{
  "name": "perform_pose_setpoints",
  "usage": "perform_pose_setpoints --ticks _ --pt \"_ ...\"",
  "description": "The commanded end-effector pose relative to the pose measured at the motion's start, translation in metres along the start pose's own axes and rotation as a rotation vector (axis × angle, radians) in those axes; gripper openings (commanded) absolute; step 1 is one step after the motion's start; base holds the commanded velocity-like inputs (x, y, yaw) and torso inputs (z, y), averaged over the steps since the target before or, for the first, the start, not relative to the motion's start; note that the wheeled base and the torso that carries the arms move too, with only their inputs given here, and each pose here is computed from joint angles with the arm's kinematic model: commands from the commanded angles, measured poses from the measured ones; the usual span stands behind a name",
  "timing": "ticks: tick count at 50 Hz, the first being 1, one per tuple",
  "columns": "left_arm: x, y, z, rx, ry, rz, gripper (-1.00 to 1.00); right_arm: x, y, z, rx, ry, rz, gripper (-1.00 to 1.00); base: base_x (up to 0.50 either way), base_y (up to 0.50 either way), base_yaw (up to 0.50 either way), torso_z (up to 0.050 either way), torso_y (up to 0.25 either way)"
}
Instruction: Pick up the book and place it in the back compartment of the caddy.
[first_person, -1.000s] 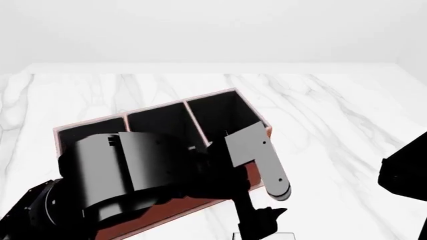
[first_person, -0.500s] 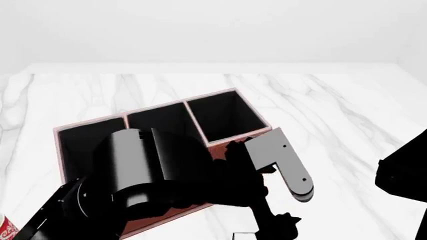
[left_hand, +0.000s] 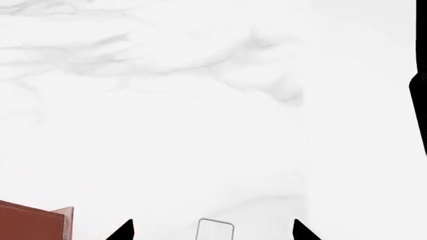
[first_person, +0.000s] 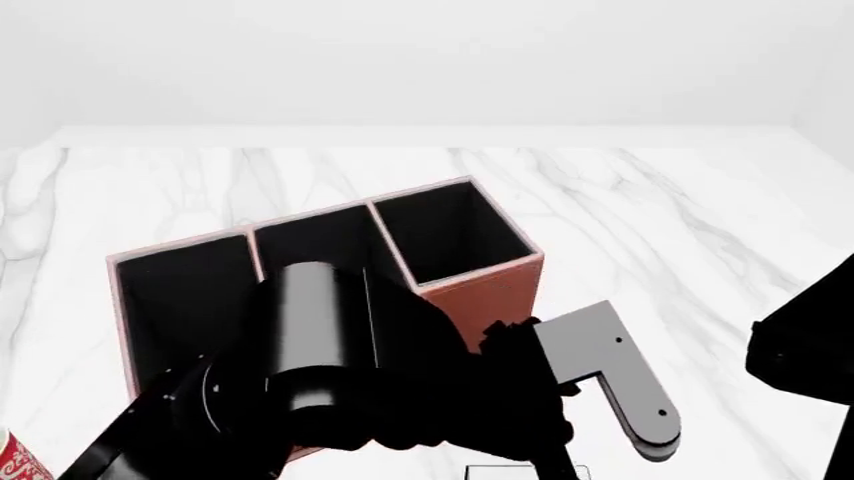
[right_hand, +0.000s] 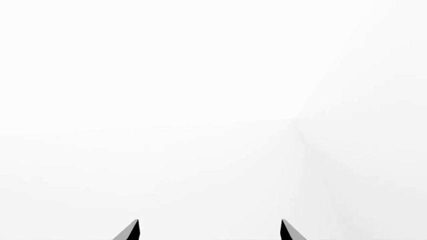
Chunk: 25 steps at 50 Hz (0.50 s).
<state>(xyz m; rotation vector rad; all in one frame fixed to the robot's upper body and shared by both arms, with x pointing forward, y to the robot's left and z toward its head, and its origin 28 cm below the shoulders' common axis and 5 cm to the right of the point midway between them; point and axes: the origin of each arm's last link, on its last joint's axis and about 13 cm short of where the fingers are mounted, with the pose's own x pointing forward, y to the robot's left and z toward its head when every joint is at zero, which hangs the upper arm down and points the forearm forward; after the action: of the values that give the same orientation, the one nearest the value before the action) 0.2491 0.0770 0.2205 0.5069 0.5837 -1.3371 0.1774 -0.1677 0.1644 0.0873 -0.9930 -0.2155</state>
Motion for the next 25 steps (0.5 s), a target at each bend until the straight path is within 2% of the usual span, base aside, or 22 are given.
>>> perform_pose_setpoints --ticks 1,2,8,13,18,25 --pt "0.007 -0.005 0.002 -0.024 0.015 -0.058 1.0 -0.001 -0.001 0.0 -0.017 -0.004 0.004 1.0 0.0 0.0 0.0 0.0 0.0" --pt "0.007 -0.005 0.001 -0.059 0.021 -0.069 1.0 -0.001 -0.001 -0.001 -0.016 -0.002 0.005 1.0 0.0 0.0 0.0 0.0 0.0" --pt "0.012 -0.007 -0.008 -0.047 0.087 -0.097 1.0 -0.002 -0.001 -0.001 -0.013 0.002 0.006 1.0 0.0 0.0 0.0 0.0 0.0" --pt "0.016 -0.006 -0.012 -0.055 0.104 -0.09 1.0 -0.002 -0.001 -0.001 -0.012 0.002 0.005 1.0 0.0 0.0 0.0 0.0 0.0" --pt "0.015 -0.009 -0.009 -0.057 0.116 -0.139 1.0 -0.002 0.0 -0.001 -0.009 0.001 0.008 1.0 0.0 0.0 0.0 0.0 0.0" --pt "0.013 0.0 -0.01 -0.054 0.131 -0.129 1.0 -0.003 -0.001 -0.002 -0.009 0.003 0.005 1.0 0.0 0.0 0.0 0.0 0.0"
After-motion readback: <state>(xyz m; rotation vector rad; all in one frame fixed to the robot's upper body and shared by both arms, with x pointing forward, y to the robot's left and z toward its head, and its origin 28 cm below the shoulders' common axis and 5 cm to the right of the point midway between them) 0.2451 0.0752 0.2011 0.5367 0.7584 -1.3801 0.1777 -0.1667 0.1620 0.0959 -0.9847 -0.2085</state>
